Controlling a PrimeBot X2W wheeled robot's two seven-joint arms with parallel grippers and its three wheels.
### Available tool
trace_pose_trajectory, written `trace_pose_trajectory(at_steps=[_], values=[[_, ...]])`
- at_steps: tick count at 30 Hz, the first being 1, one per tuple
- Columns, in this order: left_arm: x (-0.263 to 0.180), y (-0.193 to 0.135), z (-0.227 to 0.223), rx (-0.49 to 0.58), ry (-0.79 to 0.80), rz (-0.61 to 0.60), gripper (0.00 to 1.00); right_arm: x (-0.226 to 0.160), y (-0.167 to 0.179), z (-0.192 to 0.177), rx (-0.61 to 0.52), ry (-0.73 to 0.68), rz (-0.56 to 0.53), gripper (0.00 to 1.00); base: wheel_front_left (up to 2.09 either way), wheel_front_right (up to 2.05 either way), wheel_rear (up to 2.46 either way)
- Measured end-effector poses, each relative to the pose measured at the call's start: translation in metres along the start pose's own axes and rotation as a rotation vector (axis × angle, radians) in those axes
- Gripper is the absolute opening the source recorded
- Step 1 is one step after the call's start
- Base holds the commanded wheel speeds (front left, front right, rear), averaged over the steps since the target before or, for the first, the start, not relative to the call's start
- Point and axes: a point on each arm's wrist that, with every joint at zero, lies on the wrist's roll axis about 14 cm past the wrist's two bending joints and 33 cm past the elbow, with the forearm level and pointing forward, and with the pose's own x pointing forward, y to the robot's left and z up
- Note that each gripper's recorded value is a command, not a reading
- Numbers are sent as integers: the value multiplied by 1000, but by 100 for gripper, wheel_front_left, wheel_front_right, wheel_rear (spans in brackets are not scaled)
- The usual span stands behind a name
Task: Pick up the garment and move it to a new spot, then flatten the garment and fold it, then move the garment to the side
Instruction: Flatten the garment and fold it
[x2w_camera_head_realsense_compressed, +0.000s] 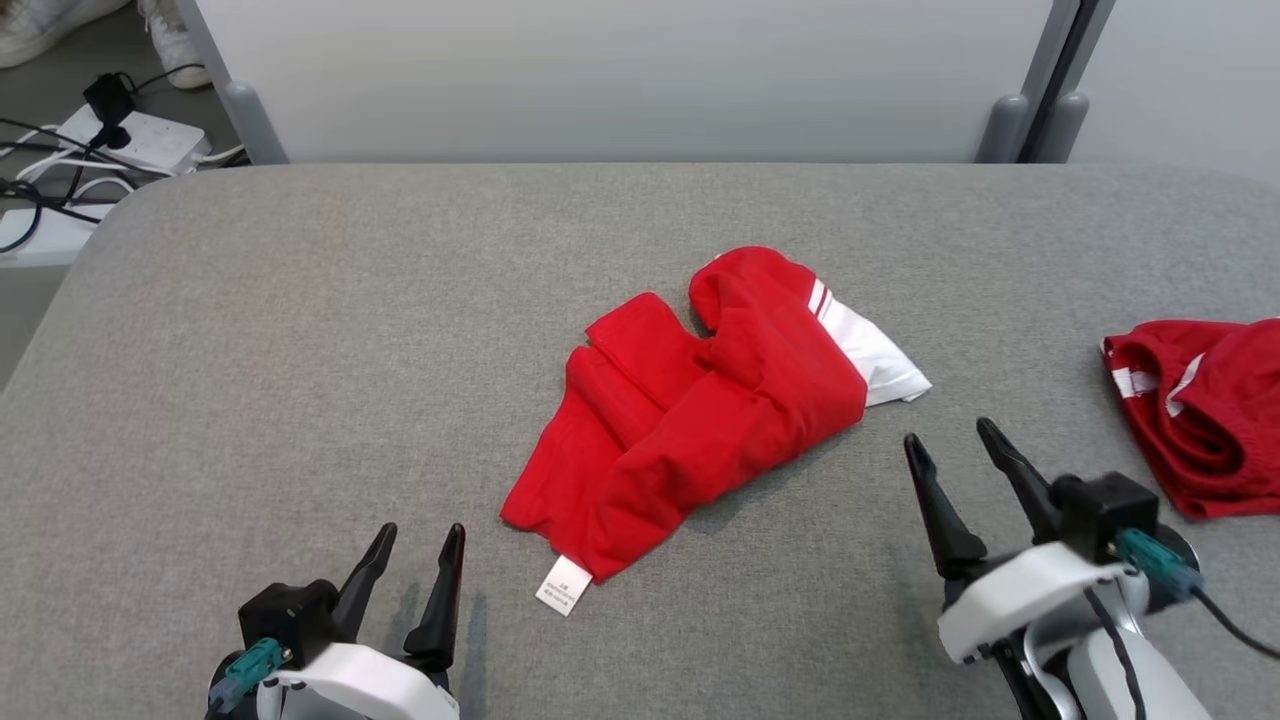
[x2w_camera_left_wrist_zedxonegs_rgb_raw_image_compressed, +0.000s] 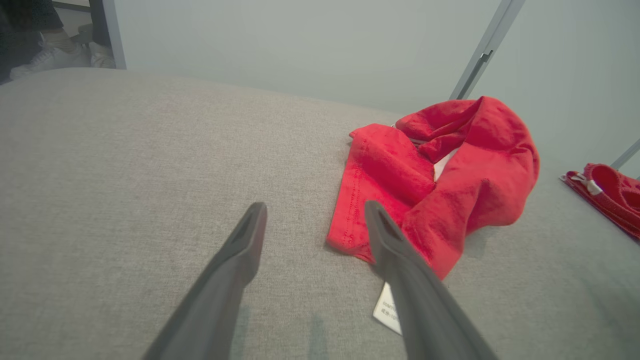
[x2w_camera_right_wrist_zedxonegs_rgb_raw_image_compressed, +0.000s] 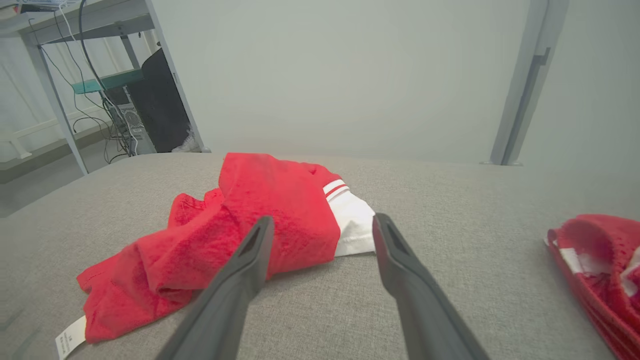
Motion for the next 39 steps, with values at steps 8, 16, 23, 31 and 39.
trace_pose_trajectory(at_steps=[8,16,23,31,39], values=[[-8,9,-3,-15,0,36,100,52,33,-1,-82,64,139,100,0,0,0],[-18,27,5,-28,-29,107,100,100,69,-16,-157,149,257,100,0,0,0],[-22,33,24,-32,-88,133,100,119,89,-52,-222,283,325,0,0,0,0],[-30,37,26,-35,-98,151,100,150,196,48,-142,-37,558,0,0,0,0],[-29,31,28,-36,-102,132,100,164,190,126,28,-223,515,0,0,0,0]])
